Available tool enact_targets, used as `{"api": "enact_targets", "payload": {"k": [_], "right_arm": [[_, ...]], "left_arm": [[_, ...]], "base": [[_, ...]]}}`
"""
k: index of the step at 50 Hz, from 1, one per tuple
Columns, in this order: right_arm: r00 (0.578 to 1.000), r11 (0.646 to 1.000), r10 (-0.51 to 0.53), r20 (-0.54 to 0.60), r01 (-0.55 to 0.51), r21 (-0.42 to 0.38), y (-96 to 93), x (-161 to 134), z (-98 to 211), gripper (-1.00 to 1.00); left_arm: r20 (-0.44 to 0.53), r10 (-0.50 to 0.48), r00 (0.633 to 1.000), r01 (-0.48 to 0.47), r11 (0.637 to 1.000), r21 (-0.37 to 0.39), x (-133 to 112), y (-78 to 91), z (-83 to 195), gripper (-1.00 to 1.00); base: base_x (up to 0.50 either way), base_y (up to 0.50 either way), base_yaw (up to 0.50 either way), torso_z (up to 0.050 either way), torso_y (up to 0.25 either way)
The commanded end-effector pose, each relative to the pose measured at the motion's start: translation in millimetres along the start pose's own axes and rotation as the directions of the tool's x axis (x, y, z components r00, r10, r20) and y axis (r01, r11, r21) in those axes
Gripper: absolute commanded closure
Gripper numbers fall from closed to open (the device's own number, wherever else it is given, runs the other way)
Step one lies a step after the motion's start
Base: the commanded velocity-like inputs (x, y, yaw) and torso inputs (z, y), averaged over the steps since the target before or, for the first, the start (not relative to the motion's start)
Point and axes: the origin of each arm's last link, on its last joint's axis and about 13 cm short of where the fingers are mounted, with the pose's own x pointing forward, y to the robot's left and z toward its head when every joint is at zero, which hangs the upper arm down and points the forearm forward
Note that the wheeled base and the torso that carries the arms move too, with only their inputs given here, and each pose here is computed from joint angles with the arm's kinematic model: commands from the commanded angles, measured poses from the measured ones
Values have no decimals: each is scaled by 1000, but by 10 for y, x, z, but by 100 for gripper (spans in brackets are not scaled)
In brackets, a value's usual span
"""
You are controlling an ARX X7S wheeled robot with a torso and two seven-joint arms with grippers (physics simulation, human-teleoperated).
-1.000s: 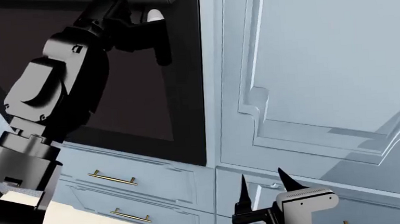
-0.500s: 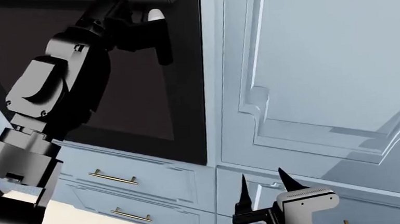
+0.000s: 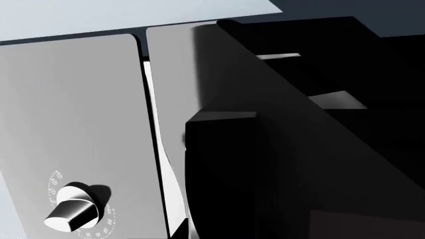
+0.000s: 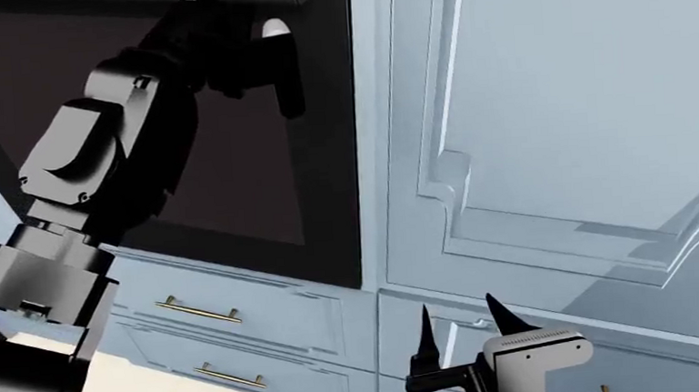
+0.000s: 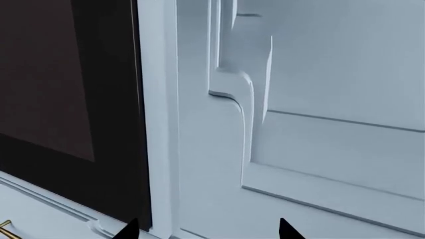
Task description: Open the oven door
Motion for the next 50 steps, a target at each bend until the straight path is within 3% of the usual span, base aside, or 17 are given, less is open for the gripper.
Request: {"api": "enact_targets", "payload": {"k": [1, 17, 50], "right_arm": [[1000, 1000, 1, 0, -1, -2, 3, -2, 2, -100], [1000, 1000, 0, -1, 0, -2, 2, -1, -3, -100], [1000, 1000, 0, -4, 0, -5, 2, 3, -11, -100]], "left_arm": [[-12, 89, 996, -89, 996, -14, -12, 180, -25, 100], [26, 116, 993, -116, 993, 0, -60, 254, 22, 100], [101, 158, 982, -162, 986, 34, -508, 378, 136, 100]], "base": [[0, 0, 0, 0, 0], [0, 0, 0, 1, 3], [0, 0, -1, 1, 5]]}}
